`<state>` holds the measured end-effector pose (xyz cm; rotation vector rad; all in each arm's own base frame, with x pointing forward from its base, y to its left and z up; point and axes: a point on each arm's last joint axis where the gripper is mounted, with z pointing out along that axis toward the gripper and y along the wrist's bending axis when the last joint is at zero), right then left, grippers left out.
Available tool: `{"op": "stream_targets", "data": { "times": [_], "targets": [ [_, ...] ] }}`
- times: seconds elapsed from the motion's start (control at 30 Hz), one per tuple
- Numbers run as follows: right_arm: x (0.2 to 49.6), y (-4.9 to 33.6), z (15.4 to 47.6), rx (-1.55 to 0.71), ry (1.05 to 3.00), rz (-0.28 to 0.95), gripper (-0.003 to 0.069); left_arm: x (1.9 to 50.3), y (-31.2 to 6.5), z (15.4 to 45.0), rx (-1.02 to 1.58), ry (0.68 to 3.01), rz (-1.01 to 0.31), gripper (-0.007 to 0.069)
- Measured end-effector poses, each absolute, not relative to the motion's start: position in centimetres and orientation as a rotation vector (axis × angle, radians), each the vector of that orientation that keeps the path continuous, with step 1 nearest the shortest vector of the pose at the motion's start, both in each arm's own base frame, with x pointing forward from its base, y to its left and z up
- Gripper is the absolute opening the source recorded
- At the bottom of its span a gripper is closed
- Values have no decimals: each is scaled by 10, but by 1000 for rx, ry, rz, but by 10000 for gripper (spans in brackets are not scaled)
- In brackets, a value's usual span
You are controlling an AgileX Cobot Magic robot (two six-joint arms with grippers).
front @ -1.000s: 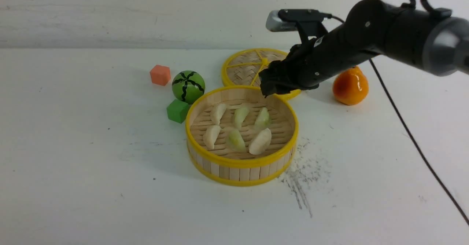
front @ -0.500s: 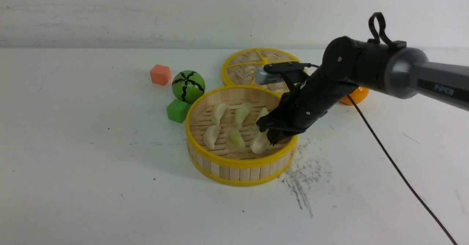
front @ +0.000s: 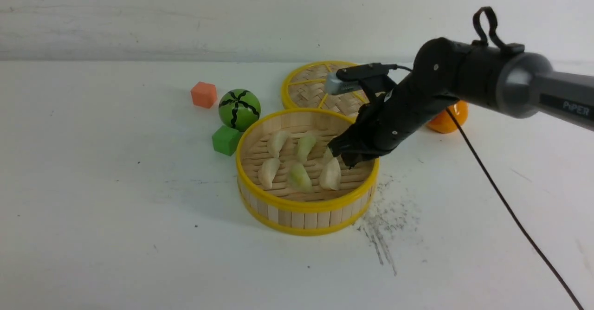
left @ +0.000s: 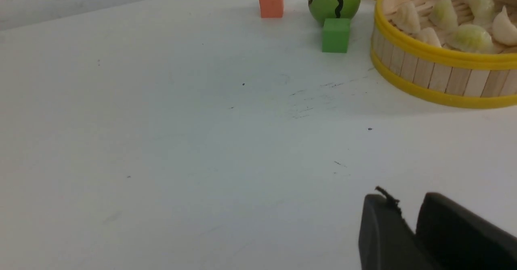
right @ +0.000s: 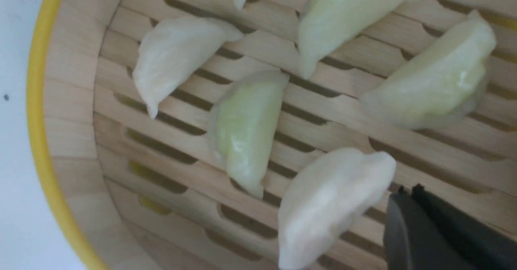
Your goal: Put the dumplings into the steamer on the white table.
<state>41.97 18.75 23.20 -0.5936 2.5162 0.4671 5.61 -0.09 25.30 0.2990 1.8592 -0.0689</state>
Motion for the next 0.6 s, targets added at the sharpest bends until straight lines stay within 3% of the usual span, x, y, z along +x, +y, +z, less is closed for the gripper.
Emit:
{"op": "stream_targets", "data": {
  "times": [0.07, 0.23, 0.33, 0.43, 0.6],
  "targets": [
    [407, 181, 264, -639, 2466, 427, 0, 56, -1, 253, 300, 1856, -71, 132],
    [343, 150, 389, -689, 2216, 303, 0, 56, -1, 253, 300, 1856, -71, 139],
    [292, 127, 435, -648, 2053, 271, 0, 56, -1, 253, 300, 1856, -71, 144],
    [243, 103, 443, -550, 1945, 252, 0, 56, -1, 253, 300, 1856, -71, 146],
    [171, 70, 372, -410, 1823, 261, 1, 56, -1, 253, 300, 1856, -71, 146]
  ]
}}
